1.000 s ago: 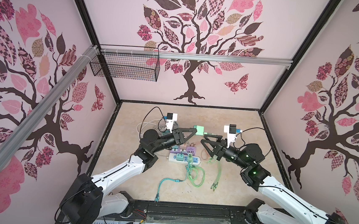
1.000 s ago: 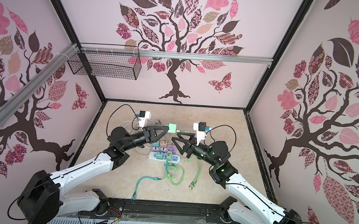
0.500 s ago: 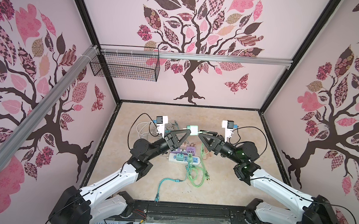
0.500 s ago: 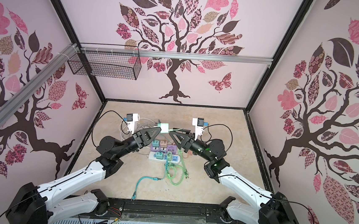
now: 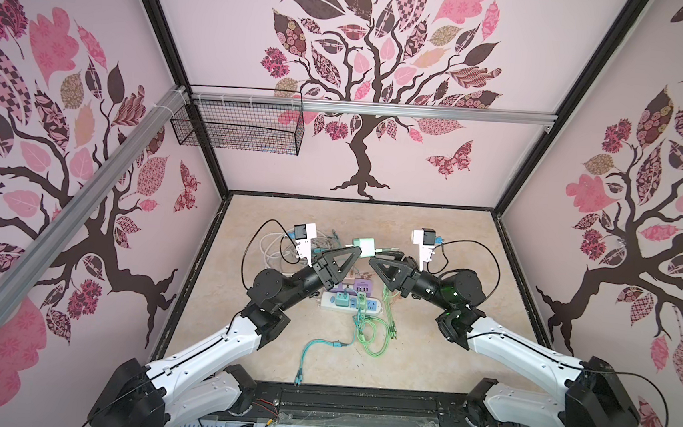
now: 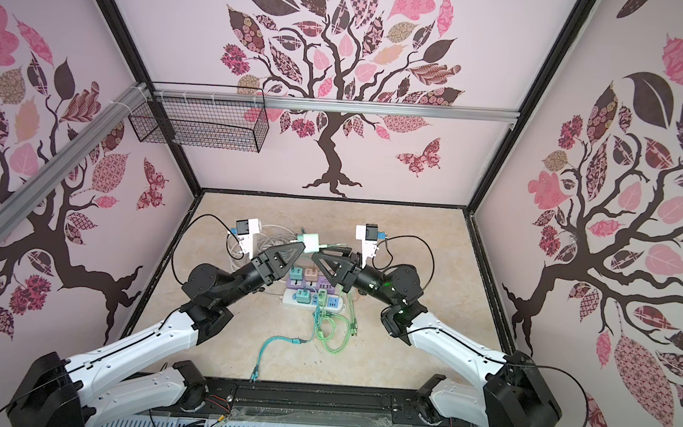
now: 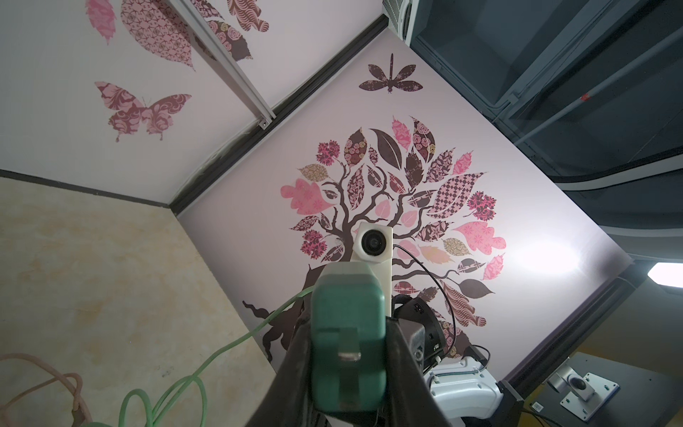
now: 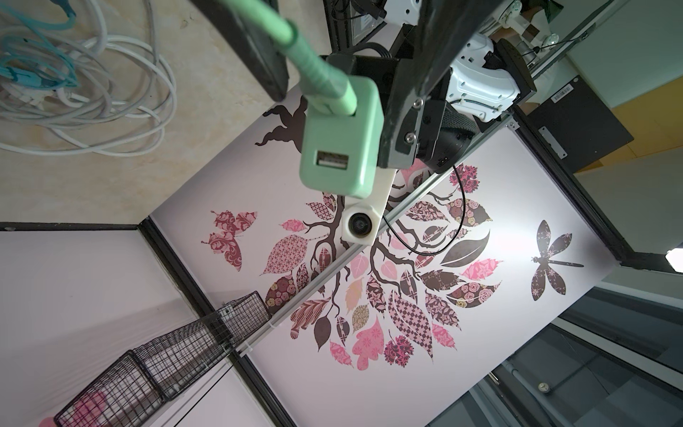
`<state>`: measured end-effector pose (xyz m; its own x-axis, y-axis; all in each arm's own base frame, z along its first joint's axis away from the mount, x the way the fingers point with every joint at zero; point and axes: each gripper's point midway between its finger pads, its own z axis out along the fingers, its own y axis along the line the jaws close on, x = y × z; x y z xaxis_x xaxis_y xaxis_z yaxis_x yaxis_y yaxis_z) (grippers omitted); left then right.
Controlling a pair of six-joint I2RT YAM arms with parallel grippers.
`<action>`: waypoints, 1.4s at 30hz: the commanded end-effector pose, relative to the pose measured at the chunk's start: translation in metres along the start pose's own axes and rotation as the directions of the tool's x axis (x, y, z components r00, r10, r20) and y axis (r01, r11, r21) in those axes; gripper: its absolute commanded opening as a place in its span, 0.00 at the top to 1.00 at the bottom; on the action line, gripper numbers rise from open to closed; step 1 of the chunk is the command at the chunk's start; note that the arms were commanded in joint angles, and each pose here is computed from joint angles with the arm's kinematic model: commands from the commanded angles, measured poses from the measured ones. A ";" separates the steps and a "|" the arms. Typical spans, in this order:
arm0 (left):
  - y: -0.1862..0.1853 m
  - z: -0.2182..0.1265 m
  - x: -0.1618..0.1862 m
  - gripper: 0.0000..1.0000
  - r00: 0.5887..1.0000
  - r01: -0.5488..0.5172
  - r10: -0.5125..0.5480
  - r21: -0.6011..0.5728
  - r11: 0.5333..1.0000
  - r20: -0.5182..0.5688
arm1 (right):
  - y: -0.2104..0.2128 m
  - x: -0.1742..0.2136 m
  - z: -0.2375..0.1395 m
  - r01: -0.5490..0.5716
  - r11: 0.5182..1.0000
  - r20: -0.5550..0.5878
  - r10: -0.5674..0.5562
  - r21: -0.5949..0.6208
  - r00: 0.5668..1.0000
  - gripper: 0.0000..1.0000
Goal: Insert the plug
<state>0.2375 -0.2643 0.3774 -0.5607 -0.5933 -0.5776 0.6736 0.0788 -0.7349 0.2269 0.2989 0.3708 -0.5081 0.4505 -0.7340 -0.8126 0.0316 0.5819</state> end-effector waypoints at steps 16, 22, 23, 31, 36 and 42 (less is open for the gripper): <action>-0.003 -0.004 0.010 1.00 0.994 -0.097 0.097 0.000 0.995 0.060 | 0.026 -0.017 0.014 0.047 0.996 0.076 -0.041 -0.077 0.996 0.62; -0.001 -0.004 0.010 1.00 0.993 -0.095 0.095 -0.004 0.995 0.063 | 0.028 -0.018 0.013 0.055 0.995 0.088 -0.048 -0.081 0.995 0.69; -0.001 -0.004 0.011 1.00 0.994 -0.094 0.094 -0.004 0.996 0.061 | 0.028 -0.018 0.014 0.055 0.995 0.089 -0.048 -0.081 0.995 0.70; 0.001 -0.005 0.015 1.00 0.996 -0.076 0.077 -0.007 0.997 0.052 | 0.029 -0.018 0.012 0.073 0.995 0.080 -0.067 -0.065 0.994 0.80; 0.005 -0.013 0.016 0.70 0.995 -0.092 0.094 -0.049 0.995 0.041 | 0.019 -0.014 0.008 0.109 0.994 0.034 -0.110 0.028 0.993 0.85; 0.004 -0.032 0.011 0.35 0.986 -0.148 0.154 -0.097 0.984 0.060 | 0.009 -0.008 0.001 0.144 0.981 -0.042 -0.139 0.133 0.989 0.89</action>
<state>0.2173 -0.2532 0.3671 -0.4552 -0.6236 -0.6356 0.7099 0.1767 -0.6818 0.2240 0.3031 0.3629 -0.4705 0.4134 -0.7796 -0.8094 0.1497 0.5679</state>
